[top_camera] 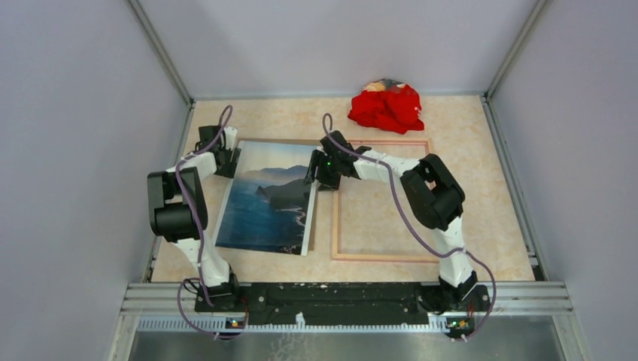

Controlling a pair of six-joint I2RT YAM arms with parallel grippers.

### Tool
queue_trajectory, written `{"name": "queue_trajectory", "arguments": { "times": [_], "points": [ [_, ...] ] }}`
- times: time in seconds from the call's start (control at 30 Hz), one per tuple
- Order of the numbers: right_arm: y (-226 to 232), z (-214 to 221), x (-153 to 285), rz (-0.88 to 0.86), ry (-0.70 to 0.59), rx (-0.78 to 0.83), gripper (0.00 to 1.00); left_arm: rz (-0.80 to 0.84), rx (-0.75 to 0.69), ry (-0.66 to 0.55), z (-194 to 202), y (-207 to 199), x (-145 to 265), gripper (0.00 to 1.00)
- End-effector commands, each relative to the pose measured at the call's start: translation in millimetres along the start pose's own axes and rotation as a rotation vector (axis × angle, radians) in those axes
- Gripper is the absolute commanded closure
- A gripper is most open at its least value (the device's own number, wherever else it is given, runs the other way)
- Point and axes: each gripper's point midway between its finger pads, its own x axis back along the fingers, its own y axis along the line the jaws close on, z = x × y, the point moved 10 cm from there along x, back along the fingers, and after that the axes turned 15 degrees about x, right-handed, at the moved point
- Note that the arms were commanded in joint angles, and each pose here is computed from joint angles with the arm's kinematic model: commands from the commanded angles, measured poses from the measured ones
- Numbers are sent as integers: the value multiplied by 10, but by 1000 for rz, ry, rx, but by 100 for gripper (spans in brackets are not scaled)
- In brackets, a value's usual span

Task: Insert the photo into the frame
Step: Pick up the photo frame item at the center of the board.

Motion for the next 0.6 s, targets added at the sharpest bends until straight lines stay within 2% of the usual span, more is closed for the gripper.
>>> {"name": "queue_trajectory", "arguments": {
  "times": [0.0, 0.33, 0.57],
  "points": [
    [418, -145, 91, -92, -54, 77, 41, 153, -14, 186, 404, -329, -75, 23],
    [610, -169, 190, -20, -66, 186, 42, 132, -17, 199, 446, -318, -87, 24],
    [556, -151, 93, 95, -15, 243, 42, 136, -15, 203, 453, -321, -85, 26]
  ]
}}
